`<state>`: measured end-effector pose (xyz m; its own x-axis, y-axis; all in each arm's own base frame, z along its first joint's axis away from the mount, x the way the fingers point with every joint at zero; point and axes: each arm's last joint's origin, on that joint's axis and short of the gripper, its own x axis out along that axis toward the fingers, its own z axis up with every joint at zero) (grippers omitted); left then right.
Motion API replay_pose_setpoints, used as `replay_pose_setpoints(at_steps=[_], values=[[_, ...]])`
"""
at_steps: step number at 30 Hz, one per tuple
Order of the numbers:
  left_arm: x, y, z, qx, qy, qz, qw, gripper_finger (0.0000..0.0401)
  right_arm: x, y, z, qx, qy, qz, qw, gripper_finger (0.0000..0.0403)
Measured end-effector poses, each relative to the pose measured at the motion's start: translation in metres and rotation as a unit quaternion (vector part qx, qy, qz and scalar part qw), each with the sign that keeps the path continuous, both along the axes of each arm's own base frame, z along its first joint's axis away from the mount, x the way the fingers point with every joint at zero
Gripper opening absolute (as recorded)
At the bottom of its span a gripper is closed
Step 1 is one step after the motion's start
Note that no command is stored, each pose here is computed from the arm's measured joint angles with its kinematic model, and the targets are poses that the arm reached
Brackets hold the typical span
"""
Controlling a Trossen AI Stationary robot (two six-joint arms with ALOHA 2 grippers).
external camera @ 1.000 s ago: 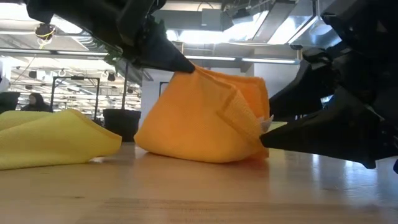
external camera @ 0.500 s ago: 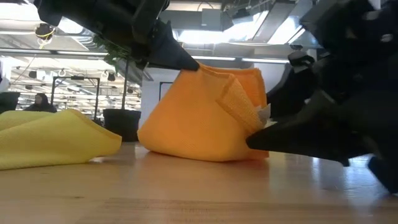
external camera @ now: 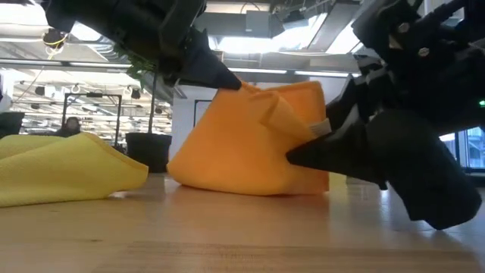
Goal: Fold microfiber towels
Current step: Fold the orange microfiber towel
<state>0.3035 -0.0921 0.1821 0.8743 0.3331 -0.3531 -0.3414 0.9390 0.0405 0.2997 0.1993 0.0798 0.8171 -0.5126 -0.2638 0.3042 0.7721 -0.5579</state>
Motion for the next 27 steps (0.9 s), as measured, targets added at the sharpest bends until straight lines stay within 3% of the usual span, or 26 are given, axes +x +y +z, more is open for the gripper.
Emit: replay_pose_setpoints(at_steps=[10, 19, 27], values=[[-0.003, 0.002, -0.005, 0.004, 0.024, 0.019, 1.000, 0.0000, -0.015, 0.020, 0.003, 0.003, -0.034, -0.002, 0.999, 0.0203], [-0.003, 0.002, -0.006, 0.005, 0.026, 0.020, 0.999, 0.0000, -0.016, 0.021, 0.005, 0.032, -0.061, -0.016, 0.997, 0.0201], [-0.003, 0.002, -0.006, 0.005, 0.026, 0.019, 0.999, 0.0000, -0.002, 0.013, 0.007, 0.082, -0.056, 0.015, 0.995, 0.0201]])
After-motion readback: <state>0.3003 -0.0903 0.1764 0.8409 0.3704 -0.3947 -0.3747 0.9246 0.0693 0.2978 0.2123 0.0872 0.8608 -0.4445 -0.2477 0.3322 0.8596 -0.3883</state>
